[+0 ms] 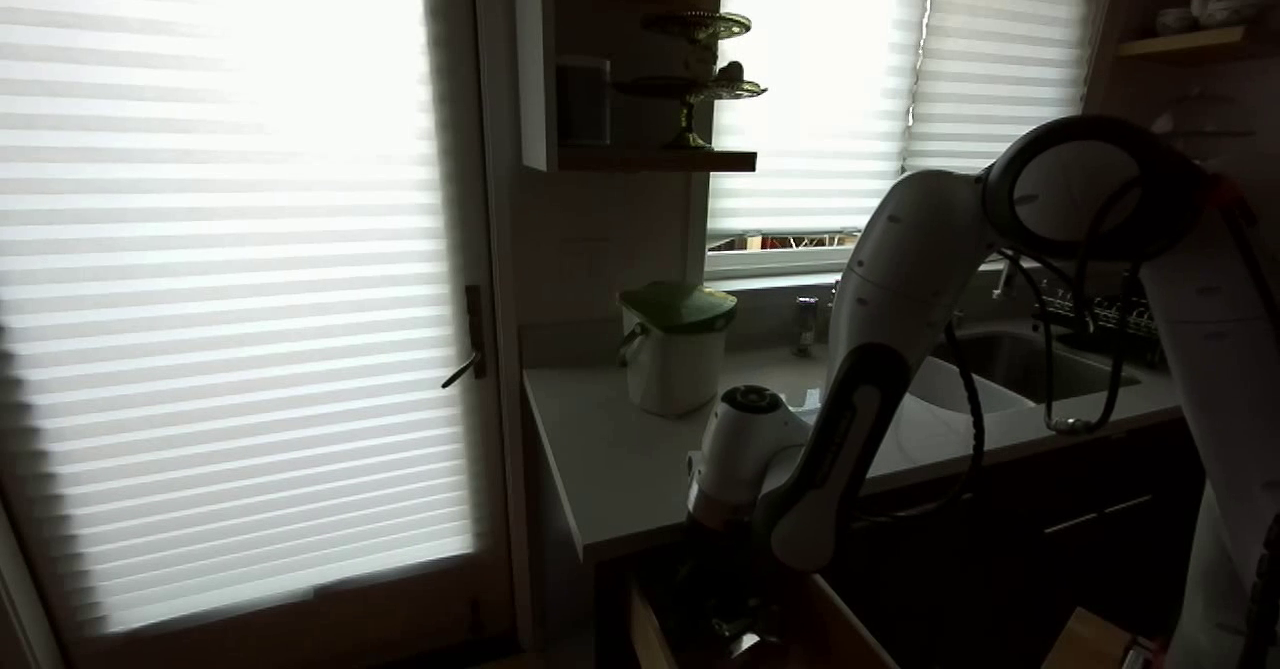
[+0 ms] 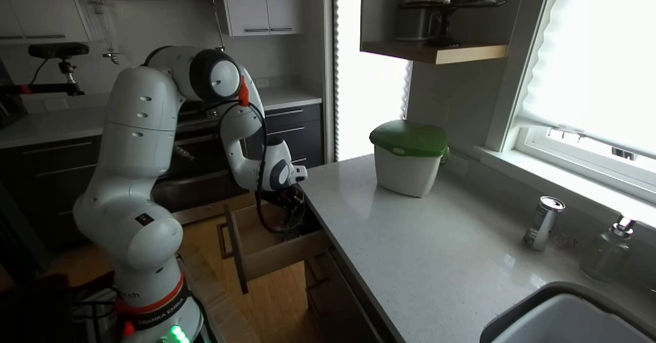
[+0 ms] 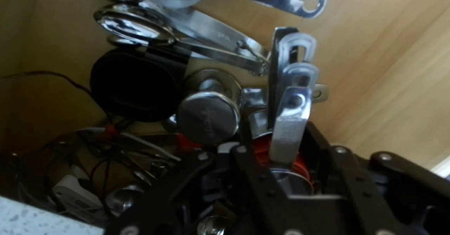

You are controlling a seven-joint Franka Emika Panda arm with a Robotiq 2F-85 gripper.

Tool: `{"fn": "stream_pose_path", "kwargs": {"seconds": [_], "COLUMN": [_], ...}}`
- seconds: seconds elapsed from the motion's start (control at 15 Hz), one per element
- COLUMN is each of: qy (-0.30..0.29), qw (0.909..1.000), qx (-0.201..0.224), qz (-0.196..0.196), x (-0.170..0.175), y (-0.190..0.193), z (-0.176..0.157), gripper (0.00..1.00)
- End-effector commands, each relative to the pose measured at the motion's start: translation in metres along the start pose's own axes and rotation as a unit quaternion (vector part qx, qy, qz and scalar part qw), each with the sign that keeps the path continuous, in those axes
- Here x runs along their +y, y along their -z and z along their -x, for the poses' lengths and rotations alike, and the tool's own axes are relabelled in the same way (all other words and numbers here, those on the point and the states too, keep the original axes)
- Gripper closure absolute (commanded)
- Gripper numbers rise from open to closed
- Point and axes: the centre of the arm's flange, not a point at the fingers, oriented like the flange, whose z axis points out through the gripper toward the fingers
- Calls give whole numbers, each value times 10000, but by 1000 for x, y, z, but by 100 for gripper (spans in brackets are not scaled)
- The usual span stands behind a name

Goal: Remove a measuring cup from the drawer

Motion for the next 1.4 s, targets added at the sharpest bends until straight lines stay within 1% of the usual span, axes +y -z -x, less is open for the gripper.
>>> {"fn": "stream_pose_path", "kwargs": {"seconds": [0.0,0.07,0.13,0.2,0.27,0.33,0.4,0.47,0.6,0.93,1.33], "qy": [-51,-53,-56,-57,-56,-51,-50,-48,-44,-40,-153], "qw": [10000,10000,10000,10000,10000,10000,10000,10000,10000,9999,9996], "qx": [10,8,9,5,7,5,16,22,26,119,126], "qz": [-18,-20,-27,-16,-18,-18,-5,-4,-18,-93,-183], "x": [-2,-1,-1,-1,-1,-2,-2,-2,-1,-1,7], "y": [-8,-8,-7,-6,-5,-3,-2,0,4,16,26], "z": [0,0,0,0,0,0,0,0,-1,-1,3], "gripper": [68,69,80,81,85,93,88,92,94,94,94]}}
